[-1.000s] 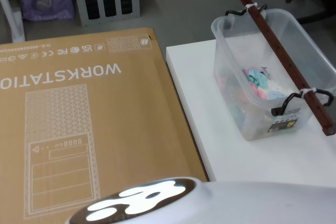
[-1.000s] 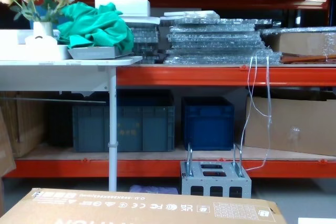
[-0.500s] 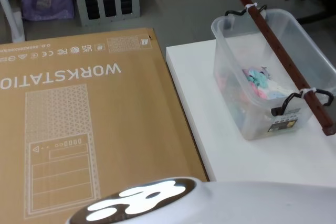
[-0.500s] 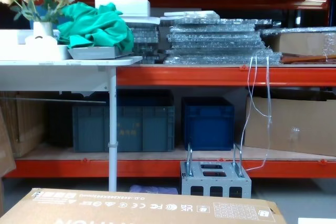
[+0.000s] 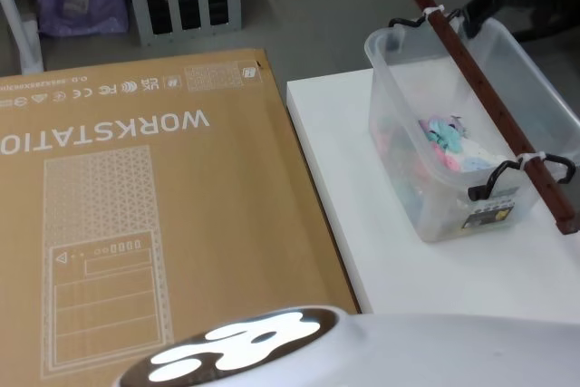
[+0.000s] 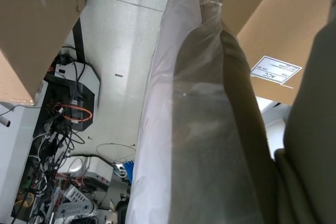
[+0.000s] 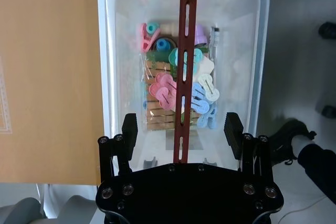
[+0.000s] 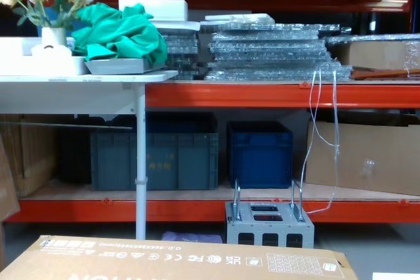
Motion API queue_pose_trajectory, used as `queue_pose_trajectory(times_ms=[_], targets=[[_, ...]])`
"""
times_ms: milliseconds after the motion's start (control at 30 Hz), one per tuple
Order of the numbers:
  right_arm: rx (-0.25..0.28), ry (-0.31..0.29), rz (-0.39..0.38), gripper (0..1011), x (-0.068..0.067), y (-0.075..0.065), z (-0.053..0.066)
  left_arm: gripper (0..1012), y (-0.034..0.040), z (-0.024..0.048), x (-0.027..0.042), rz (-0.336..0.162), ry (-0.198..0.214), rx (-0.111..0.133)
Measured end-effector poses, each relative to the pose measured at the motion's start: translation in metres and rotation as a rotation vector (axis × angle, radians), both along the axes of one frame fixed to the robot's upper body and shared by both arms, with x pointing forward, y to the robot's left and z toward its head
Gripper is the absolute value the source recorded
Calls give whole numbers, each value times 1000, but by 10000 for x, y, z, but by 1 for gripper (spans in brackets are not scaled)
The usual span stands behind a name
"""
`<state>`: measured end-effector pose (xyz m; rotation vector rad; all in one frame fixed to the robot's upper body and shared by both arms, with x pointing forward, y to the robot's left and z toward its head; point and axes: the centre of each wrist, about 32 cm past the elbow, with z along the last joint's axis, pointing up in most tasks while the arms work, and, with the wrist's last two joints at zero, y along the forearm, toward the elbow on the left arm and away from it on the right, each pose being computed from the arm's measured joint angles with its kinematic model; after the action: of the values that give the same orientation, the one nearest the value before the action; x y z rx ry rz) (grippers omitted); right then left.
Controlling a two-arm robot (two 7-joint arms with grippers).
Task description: Use one hand to grasp the basket and place it at the designated location.
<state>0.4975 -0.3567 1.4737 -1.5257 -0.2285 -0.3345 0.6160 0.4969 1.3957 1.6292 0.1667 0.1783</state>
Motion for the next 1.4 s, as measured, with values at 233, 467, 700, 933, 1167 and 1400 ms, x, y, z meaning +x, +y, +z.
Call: queue_pose_trajectory(times_ms=[233,467,700,933,1167,1400], targets=[[19,69,-6,1001,122,-38,-261,0,-1,0,0,0,0,0],[40,116,-7,1001,204,-58,-460,0,-1,0,0,0,0,0],[47,131,-4,1001,232,-55,-530,0,0,0,0,0,0,0],[44,148,0,1001,265,-74,-626,0,0,0,0,0,0,0],[30,167,2,1001,343,-123,-768,0,1,0,0,0,0,0],[33,173,14,1001,429,-161,-851,0,0,0,0,0,0,0]])
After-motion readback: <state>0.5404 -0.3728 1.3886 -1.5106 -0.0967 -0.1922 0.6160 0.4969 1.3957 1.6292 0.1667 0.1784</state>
